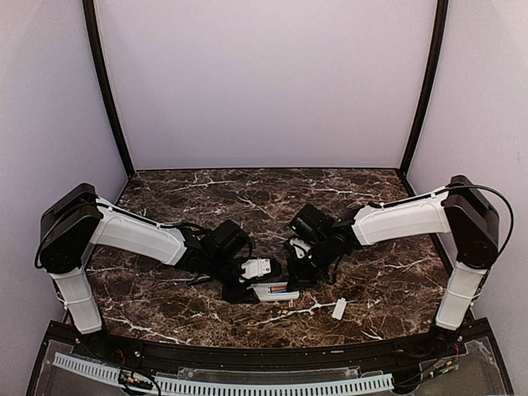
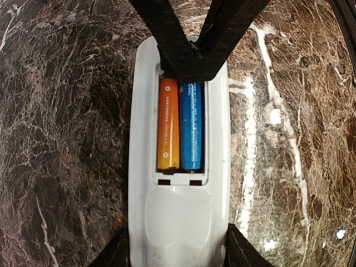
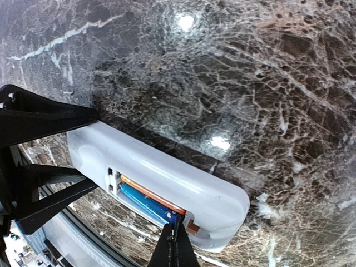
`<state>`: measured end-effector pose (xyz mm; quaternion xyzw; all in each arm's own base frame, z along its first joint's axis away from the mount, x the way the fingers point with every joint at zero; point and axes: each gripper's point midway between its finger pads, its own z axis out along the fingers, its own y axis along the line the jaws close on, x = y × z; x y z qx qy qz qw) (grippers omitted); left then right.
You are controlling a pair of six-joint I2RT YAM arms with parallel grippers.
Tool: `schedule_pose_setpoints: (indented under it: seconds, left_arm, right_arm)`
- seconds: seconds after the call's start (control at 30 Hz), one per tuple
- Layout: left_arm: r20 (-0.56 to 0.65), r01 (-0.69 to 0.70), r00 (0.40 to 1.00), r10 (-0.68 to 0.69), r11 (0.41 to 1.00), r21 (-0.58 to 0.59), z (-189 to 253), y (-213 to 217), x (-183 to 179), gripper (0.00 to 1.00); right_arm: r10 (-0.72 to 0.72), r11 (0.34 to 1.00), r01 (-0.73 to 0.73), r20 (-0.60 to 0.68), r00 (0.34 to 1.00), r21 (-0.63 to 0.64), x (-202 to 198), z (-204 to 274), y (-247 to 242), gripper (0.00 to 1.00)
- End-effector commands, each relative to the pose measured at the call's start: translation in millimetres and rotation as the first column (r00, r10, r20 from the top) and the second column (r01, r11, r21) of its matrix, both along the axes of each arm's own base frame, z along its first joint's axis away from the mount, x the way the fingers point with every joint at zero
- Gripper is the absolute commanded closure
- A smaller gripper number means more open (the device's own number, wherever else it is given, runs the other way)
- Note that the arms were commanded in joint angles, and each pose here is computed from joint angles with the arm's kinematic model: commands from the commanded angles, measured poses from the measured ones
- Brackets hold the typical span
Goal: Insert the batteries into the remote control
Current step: Press the battery in the battery compartment.
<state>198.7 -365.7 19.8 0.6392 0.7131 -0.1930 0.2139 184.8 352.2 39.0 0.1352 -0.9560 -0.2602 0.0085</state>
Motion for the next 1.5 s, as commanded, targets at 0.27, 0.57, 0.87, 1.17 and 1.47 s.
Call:
schedule_pose_setpoints:
  seconds: [0.27, 0.57, 0.87, 1.17, 1.47]
  left_arm:
    - [-0.025, -0.008, 1.000, 0.010, 0.997, 0.077, -21, 14, -9, 0.61]
    - [-0.026, -0.008, 1.000, 0.010, 0.997, 0.078, -20, 14, -9, 0.61]
    - [-0.028, -0.007, 1.000, 0.009, 0.997, 0.079, -21, 14, -9, 0.62]
    - [-0.035, -0.007, 0.999, 0.010, 0.997, 0.083, -22, 14, -10, 0.62]
    - [-0.031, -0.012, 0.999, 0.015, 0.997, 0.082, -21, 13, -8, 0.62]
  right_arm:
    - [0.028, 0.965, -0.017, 0.037, 0.999, -0.261, -6, -24, -26, 0.93]
    - [0.062, 0.978, -0.041, 0.098, 0.993, -0.203, 3, 13, -11, 0.83]
    - [0.074, 0.988, -0.062, 0.081, 0.994, -0.139, 1, 16, 1, 0.91]
    - [0.087, 0.990, -0.080, 0.057, 0.995, -0.117, 0, 6, 10, 0.99]
    - [0.059, 0.984, -0.059, -0.008, 0.998, -0.167, -12, -28, -5, 1.00]
